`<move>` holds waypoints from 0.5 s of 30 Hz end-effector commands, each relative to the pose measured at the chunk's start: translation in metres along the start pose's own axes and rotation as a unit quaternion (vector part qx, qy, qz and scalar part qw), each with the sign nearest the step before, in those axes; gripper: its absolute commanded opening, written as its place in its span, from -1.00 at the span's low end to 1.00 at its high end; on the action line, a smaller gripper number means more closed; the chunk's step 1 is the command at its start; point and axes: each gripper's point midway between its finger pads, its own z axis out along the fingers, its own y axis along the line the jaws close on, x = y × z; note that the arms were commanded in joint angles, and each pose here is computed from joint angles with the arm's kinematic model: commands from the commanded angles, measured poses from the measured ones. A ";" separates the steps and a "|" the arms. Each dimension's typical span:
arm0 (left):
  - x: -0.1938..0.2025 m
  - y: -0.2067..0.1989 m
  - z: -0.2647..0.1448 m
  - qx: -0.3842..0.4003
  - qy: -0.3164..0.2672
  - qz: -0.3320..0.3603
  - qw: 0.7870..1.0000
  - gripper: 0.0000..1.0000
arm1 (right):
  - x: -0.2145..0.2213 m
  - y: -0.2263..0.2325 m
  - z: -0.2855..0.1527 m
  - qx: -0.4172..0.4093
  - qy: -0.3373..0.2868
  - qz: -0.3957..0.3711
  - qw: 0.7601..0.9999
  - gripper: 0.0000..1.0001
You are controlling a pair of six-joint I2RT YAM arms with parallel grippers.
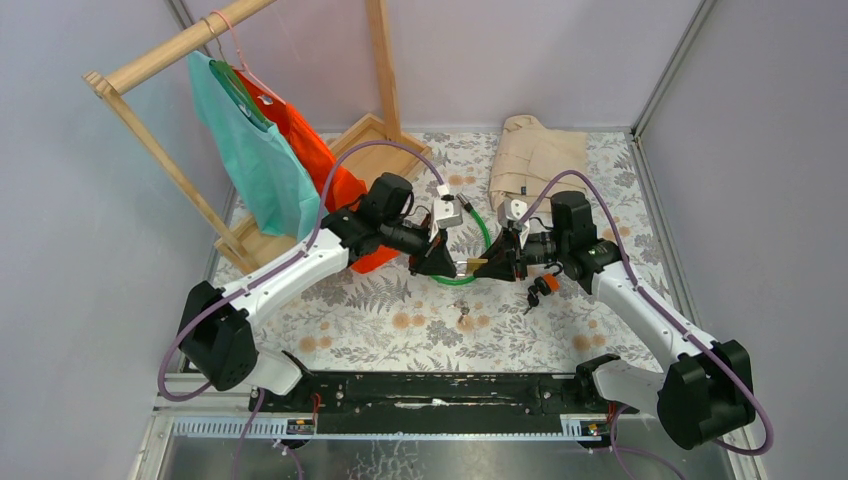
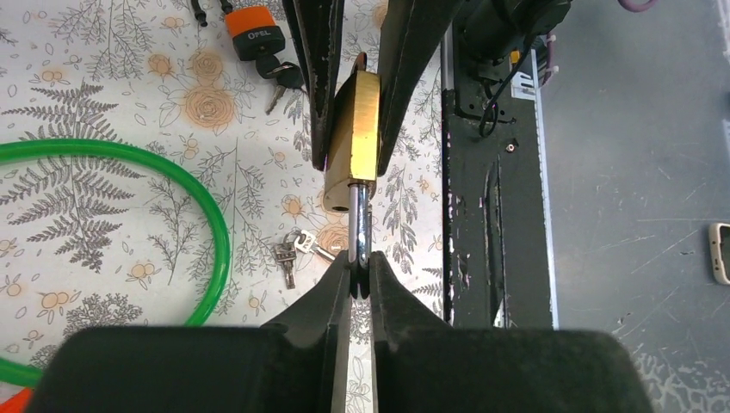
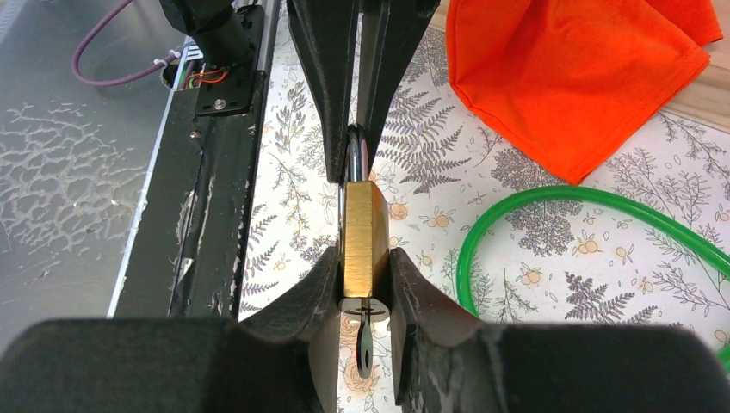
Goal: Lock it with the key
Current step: Lock the lock.
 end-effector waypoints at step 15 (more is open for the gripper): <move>-0.026 0.000 -0.007 -0.020 -0.018 0.101 0.995 -0.41 | -0.024 0.000 -0.002 -0.023 -0.022 0.003 0.999 -1.00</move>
